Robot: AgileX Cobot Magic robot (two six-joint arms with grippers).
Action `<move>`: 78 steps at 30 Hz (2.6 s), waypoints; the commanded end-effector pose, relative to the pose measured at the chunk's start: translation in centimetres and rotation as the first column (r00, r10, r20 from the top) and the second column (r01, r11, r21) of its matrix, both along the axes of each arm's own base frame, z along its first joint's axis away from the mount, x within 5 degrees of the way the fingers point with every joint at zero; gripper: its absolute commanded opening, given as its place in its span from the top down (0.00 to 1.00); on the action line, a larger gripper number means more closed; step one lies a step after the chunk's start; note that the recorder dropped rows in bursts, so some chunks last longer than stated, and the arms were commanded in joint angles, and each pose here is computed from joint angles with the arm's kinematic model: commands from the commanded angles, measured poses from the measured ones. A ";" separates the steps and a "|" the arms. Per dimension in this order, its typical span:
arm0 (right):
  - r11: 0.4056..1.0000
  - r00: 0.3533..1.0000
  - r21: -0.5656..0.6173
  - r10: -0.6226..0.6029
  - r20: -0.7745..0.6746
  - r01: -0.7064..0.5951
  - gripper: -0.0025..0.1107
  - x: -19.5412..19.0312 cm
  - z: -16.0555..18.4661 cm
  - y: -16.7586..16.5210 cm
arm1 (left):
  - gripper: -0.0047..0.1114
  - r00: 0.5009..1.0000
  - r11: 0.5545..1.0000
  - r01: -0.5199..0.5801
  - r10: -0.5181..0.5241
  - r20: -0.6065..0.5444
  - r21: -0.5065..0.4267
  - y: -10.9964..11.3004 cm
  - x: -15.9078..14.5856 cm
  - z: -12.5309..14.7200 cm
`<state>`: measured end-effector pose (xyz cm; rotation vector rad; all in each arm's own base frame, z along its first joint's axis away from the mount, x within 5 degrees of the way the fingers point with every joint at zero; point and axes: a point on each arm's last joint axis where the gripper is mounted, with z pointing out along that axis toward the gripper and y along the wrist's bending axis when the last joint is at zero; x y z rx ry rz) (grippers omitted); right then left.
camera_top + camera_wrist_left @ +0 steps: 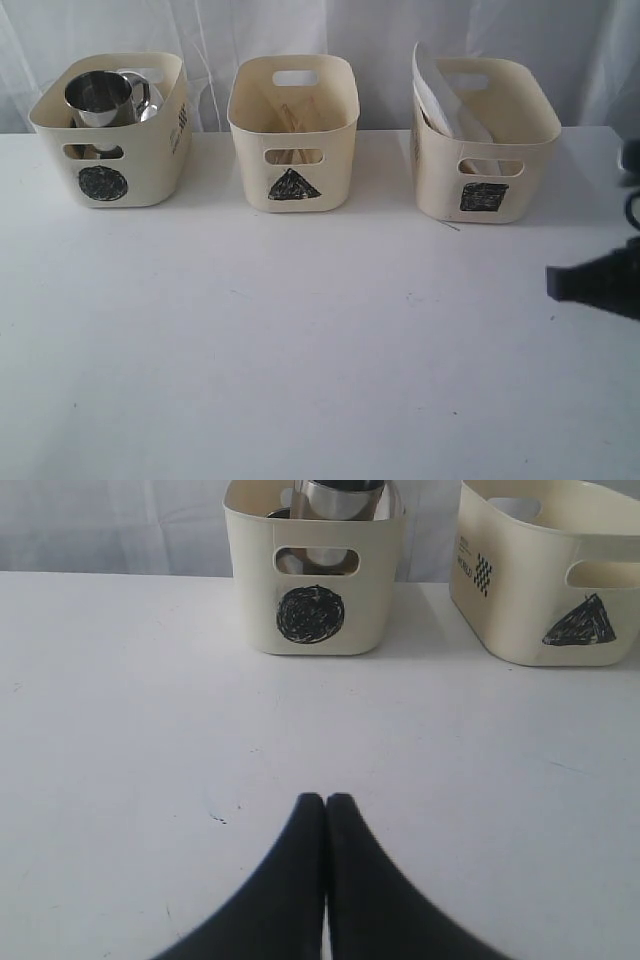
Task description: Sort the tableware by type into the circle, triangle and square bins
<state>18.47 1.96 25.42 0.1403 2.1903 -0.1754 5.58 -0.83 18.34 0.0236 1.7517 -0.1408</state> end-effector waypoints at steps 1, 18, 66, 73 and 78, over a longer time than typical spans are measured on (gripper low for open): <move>0.993 0.997 0.106 -0.059 0.049 0.054 0.98 -3.2 -1.3 -1.0 | 0.96 1.000 1.000 -0.005 0.005 0.004 -0.006 0.0 0.0 -0.1; 0.965 0.985 0.233 -0.147 0.087 0.124 0.98 -4.6 -0.6 -1.5 | 0.96 1.000 1.000 -0.005 0.005 0.004 -0.006 0.0 0.0 -0.1; 0.919 0.687 -0.217 0.390 0.613 -0.328 0.98 -12.9 -3.9 -1.3 | 0.96 1.000 1.000 -0.005 0.005 0.004 -0.006 0.0 0.0 -0.1; 0.923 0.691 -0.208 0.380 0.615 -0.323 0.98 -12.9 -3.9 -1.3 | 0.96 1.000 1.000 -0.005 0.005 0.004 -0.006 0.0 0.0 -0.1; 0.929 0.697 -0.186 0.363 0.618 -0.319 0.98 -12.9 -3.9 -1.4 | 0.96 1.000 1.000 -0.005 0.005 0.004 -0.006 0.0 0.0 -0.1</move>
